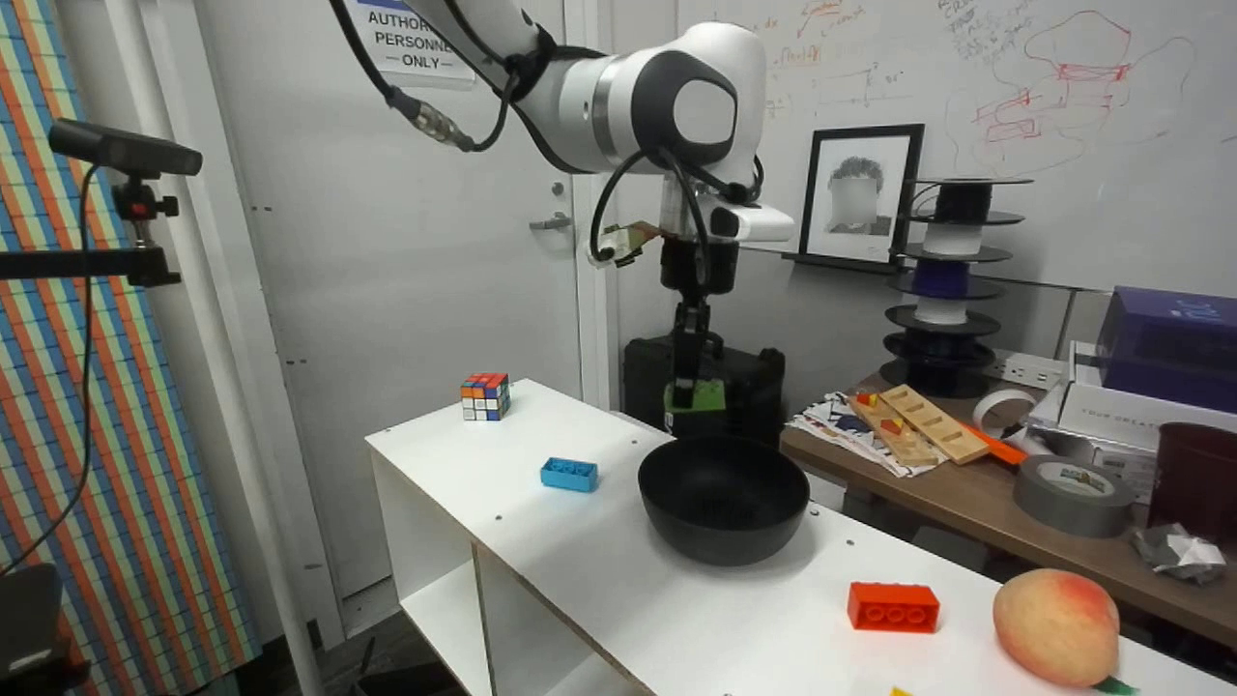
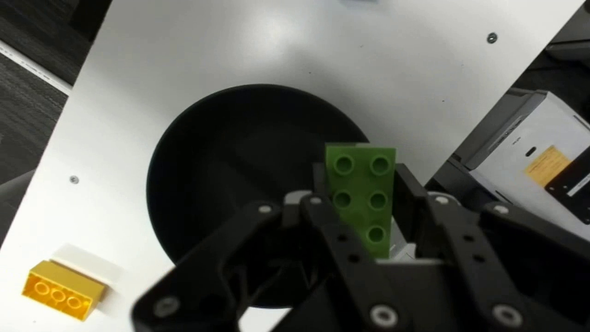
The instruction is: Put the green, blue, red and yellow building blocks inside the black bowl
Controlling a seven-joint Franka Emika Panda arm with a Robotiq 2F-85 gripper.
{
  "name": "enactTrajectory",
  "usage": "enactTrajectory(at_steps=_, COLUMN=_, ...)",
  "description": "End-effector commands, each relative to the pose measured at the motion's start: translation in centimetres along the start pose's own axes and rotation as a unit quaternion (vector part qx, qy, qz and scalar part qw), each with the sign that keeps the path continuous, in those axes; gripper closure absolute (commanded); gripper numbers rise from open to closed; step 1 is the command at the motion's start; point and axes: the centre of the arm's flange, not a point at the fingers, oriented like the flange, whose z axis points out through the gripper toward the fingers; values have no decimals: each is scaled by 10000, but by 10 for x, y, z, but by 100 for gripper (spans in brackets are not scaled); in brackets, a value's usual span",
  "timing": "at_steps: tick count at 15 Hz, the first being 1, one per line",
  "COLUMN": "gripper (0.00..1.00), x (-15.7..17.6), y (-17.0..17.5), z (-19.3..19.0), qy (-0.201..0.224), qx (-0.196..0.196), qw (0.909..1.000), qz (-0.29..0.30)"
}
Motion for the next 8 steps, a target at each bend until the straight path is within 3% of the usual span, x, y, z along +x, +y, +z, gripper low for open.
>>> enactTrajectory(at_steps=1, gripper=89, x=-7, y=16, z=7, qy=95, qx=-74, qw=9999, qz=75)
enactTrajectory(at_steps=6, gripper=86, x=-7, y=33, z=15, qy=246, qx=-277, qw=9993, qz=49)
enactTrajectory(at_steps=7, gripper=71, x=-7, y=37, z=16, qy=297, qx=-331, qw=9990, qz=47)
enactTrajectory(at_steps=8, gripper=39, x=-5, y=40, z=18, qy=427, qx=-380, qw=9984, qz=16)
